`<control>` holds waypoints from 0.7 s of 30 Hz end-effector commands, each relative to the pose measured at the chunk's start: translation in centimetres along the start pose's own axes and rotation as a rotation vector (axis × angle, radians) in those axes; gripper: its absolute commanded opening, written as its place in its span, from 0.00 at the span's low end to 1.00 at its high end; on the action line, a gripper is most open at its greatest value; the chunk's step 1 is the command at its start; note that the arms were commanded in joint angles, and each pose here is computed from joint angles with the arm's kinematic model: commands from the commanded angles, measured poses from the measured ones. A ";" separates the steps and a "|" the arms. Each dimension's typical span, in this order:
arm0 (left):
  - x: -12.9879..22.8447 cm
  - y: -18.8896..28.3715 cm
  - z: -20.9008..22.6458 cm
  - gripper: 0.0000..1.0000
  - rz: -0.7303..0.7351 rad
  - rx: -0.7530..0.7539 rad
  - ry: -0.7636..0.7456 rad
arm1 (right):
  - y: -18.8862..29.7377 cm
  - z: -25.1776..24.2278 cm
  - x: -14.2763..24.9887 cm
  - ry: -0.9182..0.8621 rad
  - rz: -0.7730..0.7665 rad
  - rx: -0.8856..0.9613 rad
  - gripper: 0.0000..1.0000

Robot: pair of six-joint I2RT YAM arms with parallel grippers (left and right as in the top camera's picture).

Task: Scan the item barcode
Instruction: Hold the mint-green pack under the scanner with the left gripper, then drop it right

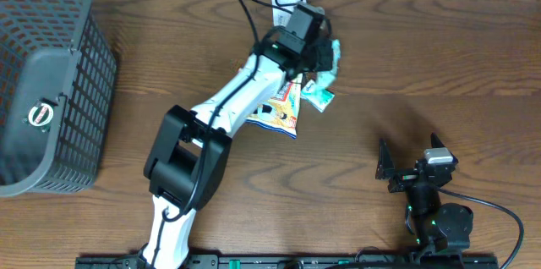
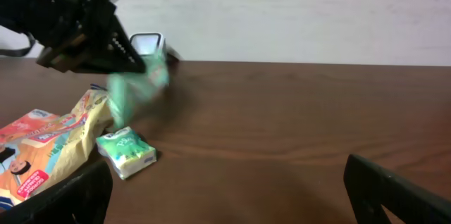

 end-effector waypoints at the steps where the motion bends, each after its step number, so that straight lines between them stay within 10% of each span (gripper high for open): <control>1: 0.9 -1.2 0.1 0.21 0.021 0.006 0.003 | 0.0 -0.1 0.0 -0.014 -0.001 0.003 0.99; 12: -1.1 0.9 -0.2 0.31 -0.034 0.019 -0.009 | 0.0 -0.1 0.0 -0.014 -0.001 0.003 0.99; 21: -9.4 14.9 0.6 0.44 -0.323 -0.003 -0.138 | 0.0 -0.1 0.0 -0.014 -0.001 0.003 0.99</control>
Point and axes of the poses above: each gripper's point midway between its finger pads, its own y axis back along the fingers, its own z axis along the line the jaws close on, x = y × z, the point moved 3 cm from there along y, back along the fingers, and after that the axes turned 11 degrees about -y, right-handed, at the moved point
